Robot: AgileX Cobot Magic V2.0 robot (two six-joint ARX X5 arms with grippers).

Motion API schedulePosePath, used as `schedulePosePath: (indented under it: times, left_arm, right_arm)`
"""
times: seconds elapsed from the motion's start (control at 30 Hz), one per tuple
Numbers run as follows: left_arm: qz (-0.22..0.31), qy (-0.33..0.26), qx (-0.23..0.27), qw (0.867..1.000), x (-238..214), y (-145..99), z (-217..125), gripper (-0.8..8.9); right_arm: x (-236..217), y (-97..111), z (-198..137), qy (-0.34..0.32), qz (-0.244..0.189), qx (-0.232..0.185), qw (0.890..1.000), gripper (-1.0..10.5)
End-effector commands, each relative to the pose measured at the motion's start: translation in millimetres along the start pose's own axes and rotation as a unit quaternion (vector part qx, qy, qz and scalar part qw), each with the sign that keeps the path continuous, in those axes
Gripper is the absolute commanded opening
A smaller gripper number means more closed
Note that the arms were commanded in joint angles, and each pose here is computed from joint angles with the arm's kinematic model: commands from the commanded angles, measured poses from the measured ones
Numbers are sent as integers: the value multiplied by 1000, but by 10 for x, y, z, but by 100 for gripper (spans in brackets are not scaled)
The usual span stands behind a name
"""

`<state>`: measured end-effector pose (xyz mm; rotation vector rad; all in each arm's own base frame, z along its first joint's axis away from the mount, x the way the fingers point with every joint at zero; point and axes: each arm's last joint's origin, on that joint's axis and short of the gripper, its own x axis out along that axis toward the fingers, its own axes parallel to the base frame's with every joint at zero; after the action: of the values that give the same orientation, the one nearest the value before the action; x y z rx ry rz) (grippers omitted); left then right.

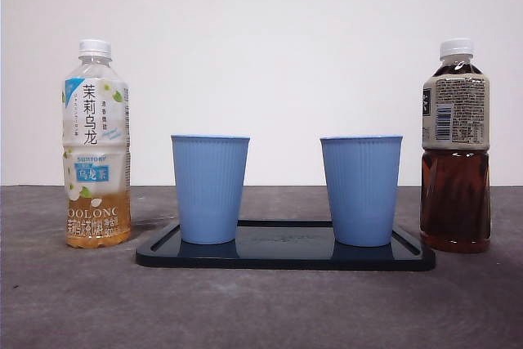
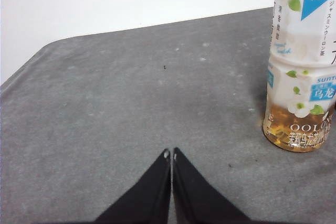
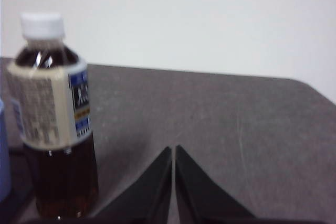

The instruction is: Pour the drink into the cup

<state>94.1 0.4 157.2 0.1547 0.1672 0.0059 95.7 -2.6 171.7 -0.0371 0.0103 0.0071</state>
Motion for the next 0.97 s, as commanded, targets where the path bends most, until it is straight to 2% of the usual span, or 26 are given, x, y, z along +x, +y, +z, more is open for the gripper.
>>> schedulePosePath:
  times: [0.03, 0.33, 0.97]
  left_arm:
    - [-1, 13, 6, 1000, 18, -8, -66, 7]
    - [-1, 13, 5, 1000, 18, -8, -67, 7]
    - [-1, 13, 6, 1000, 18, -8, -67, 7]
  right_arm:
    - [14, -2, -67, 5, -3, 0, 1000, 7]
    - [5, 4, -202, 71, 0, 5, 997, 7]
    - [5, 4, -194, 69, 0, 5, 998, 6]
